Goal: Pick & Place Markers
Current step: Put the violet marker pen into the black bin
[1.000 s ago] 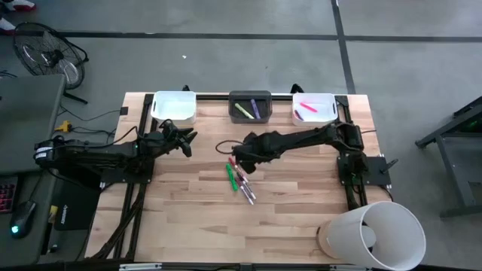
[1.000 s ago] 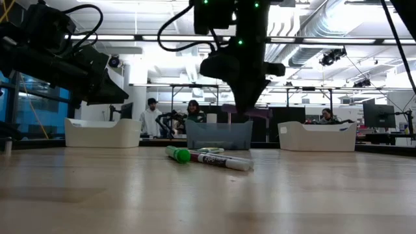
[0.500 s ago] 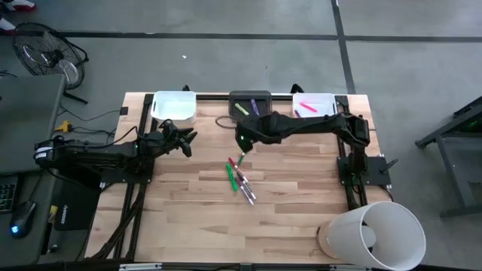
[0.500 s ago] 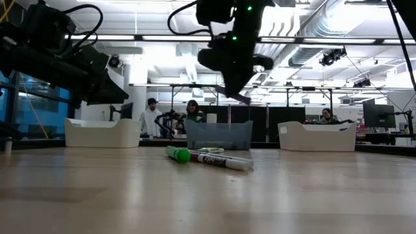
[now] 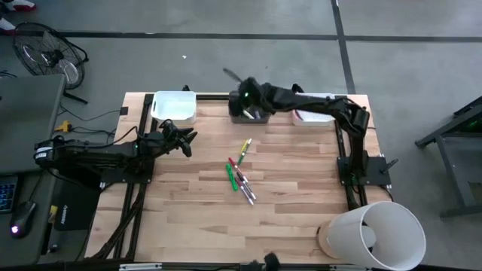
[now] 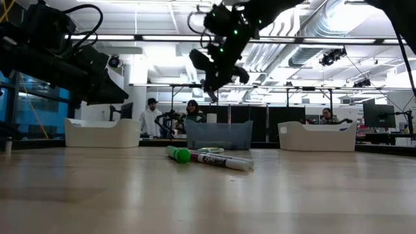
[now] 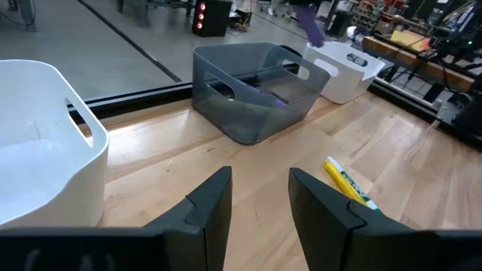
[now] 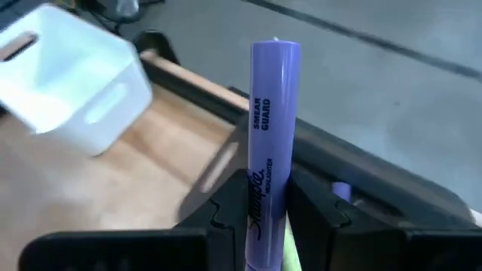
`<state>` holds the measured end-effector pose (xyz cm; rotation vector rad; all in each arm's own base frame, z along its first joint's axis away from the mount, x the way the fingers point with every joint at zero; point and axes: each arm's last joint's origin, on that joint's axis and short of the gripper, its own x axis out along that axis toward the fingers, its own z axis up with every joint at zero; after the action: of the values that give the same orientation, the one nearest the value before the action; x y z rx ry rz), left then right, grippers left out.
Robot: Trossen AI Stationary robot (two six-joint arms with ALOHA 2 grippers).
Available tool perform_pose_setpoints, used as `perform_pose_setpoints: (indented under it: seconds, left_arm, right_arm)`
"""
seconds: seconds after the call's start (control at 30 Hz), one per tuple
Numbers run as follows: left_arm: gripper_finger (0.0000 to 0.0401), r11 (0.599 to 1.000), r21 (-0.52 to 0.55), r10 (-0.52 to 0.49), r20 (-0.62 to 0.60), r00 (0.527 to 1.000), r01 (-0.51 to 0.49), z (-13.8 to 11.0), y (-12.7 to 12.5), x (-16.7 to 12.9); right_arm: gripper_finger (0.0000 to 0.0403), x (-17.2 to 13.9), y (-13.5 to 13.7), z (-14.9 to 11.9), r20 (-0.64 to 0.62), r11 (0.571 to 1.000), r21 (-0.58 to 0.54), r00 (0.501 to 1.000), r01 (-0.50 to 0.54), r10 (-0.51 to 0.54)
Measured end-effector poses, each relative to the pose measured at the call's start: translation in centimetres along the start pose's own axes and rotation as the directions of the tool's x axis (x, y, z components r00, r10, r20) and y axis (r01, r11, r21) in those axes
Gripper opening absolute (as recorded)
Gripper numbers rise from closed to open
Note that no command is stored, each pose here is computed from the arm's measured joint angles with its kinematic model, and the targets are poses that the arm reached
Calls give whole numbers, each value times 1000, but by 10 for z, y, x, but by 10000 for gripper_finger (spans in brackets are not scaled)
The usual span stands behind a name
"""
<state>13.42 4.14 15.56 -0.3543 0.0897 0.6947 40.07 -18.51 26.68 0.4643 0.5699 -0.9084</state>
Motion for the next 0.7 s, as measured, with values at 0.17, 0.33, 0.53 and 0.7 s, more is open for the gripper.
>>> perform_pose_setpoints:
  seconds: [0.17,0.33,0.53,0.7]
  left_arm:
    - [131,1000,0,-1,1,1000,1,0,0,0]
    - [131,1000,-1,-1,1,1000,1,0,0,0]
    - [131,1000,1,-1,-1,1000,1,0,0,0]
    - [131,1000,0,-17,-7,1000,17,0,0,0]
  right_arm:
    - [72,18,-32,9,-58,997,78,998,30,-25]
    - [72,33,-53,7,-138,989,145,990,41,-21]
    - [72,43,-63,1,-224,981,190,975,50,-6]
    - [73,46,-65,-5,-270,975,207,963,83,-25]
